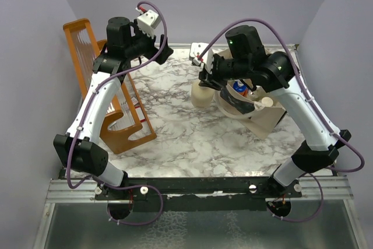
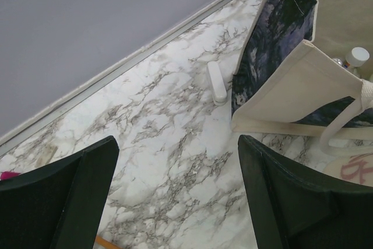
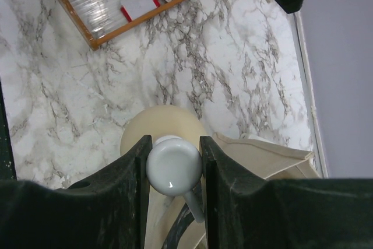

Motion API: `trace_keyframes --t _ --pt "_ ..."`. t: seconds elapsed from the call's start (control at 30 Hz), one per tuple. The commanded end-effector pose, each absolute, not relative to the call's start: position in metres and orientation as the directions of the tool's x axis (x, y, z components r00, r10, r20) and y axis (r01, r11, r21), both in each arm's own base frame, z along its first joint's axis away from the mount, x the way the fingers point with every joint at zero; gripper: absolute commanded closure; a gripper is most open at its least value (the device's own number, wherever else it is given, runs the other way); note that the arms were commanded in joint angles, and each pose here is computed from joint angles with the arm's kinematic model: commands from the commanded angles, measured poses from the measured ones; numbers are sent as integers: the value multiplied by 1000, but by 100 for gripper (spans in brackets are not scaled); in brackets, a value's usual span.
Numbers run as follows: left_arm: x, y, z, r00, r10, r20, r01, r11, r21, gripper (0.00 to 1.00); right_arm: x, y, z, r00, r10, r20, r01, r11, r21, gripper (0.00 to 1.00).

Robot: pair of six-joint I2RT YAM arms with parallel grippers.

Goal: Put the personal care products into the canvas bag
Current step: Pick up the care product from the center of the board, then adjust the canvas bag at the center of the board.

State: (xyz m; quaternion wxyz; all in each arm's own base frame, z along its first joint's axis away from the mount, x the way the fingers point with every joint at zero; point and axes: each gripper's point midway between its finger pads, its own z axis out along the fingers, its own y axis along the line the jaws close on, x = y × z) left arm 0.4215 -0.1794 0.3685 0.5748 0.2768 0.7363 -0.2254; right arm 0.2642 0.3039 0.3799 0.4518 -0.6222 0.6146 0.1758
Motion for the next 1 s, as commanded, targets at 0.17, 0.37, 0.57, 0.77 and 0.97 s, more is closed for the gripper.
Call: trace_keyframes --t 0.17,0.37,0.57,0.77,0.97 --pt "422 -192 366 -183 139 -973 693 720 -27 14 273 290 458 294 -513 -807 -815 306 -492 99" --pt "420 -197 355 -198 139 -970 714 699 -46 14 266 278 482 323 -480 -815 -783 349 -516 99" --pt "420 -203 350 -209 134 -969 725 686 -61 14 262 259 507 342 -439 -831 -752 402 -522 99" --pt "419 -208 346 -214 138 -967 732 678 -65 14 265 228 535 354 -411 -840 -695 485 -531 99" --pt "416 -214 347 -208 142 -968 742 668 -61 14 269 190 558 351 -400 -847 -619 579 -530 99"
